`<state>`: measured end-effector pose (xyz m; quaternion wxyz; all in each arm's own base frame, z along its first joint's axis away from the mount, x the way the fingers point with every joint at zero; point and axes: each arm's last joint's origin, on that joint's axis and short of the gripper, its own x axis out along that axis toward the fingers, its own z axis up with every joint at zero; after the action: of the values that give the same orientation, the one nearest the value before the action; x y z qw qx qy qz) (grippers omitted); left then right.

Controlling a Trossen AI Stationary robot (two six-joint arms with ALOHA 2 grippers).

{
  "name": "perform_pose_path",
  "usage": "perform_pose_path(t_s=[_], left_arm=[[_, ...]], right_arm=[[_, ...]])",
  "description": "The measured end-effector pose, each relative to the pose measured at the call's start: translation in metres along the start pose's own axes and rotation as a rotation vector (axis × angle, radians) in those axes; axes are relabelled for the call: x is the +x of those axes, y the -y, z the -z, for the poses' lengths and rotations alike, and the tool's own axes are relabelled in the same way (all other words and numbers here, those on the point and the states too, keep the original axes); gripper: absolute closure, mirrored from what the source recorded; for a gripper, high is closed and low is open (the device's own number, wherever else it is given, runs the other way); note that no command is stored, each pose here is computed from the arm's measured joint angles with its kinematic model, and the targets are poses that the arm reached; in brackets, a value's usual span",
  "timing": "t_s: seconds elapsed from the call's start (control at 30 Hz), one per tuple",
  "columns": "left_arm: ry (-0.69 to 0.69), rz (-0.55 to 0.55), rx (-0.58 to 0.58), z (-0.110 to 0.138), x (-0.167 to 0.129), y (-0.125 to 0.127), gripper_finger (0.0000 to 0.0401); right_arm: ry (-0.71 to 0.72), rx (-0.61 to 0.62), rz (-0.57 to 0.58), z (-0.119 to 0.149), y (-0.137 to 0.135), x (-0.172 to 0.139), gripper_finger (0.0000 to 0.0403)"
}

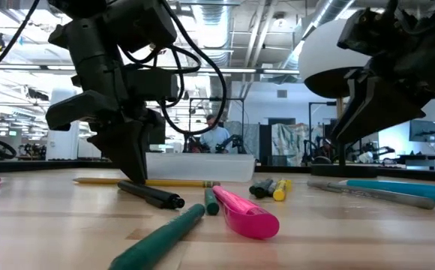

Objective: Pick & place school supplies into a supply box
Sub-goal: Put the yellow pencil into the gray supply box

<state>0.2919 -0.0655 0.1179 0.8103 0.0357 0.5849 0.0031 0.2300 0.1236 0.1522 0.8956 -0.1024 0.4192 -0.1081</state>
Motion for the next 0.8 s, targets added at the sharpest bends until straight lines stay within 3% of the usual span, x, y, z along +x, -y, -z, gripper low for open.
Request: perform_pose_path(t_s=[0.4, 0.8], left_arm=[[-0.134, -0.058, -0.018, 0.023, -0.029, 0.006, 0.0401], [-0.059, -0.132, -0.008, 0.022, -0.043, 0.012, 0.0398]], right_arm=[[0.0, 0.001, 0.0, 0.003, 0.0, 0.001, 0.0282], [0.008, 0.006, -0.004, 0.002, 0.0, 0.001, 0.0282]])
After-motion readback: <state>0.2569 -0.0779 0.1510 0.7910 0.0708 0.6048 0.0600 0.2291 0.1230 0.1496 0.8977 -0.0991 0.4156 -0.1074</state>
